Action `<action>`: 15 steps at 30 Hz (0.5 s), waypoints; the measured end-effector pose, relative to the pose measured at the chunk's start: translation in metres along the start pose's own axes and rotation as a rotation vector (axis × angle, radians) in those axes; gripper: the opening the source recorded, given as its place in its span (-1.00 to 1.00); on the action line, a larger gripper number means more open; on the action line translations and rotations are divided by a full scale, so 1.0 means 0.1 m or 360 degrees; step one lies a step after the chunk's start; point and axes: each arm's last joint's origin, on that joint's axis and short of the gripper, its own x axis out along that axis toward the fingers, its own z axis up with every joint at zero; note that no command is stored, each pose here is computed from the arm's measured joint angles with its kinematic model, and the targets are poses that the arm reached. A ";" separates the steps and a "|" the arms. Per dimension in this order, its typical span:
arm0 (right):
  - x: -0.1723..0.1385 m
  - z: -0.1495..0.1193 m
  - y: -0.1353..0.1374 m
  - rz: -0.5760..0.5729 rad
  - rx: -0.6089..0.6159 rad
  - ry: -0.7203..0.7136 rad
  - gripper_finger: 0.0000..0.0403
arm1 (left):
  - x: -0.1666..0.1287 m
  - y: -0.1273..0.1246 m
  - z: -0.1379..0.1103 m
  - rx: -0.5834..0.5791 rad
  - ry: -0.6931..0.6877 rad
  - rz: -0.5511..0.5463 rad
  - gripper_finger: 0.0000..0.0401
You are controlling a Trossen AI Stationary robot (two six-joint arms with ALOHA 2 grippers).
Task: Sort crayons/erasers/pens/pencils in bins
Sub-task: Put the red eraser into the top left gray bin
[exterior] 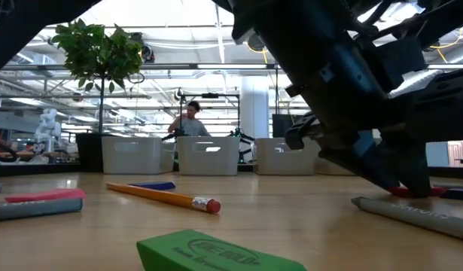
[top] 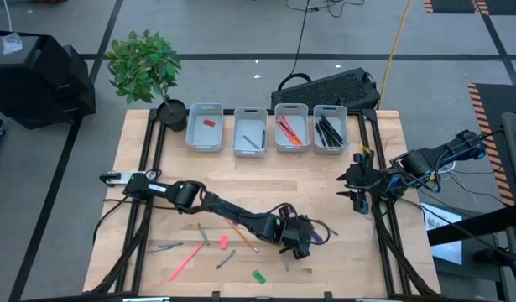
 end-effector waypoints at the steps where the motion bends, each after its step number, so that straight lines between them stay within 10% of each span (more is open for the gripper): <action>1: 0.00 0.00 0.00 -0.0002 0.0000 0.0000 0.07 | 0.00 -0.01 -0.02 0.0006 0.0000 0.0008 -0.49; 15: 0.00 0.01 0.00 -0.0029 0.0016 -0.0025 0.07 | 0.00 0.05 0.07 0.0100 -0.0005 0.0010 -0.70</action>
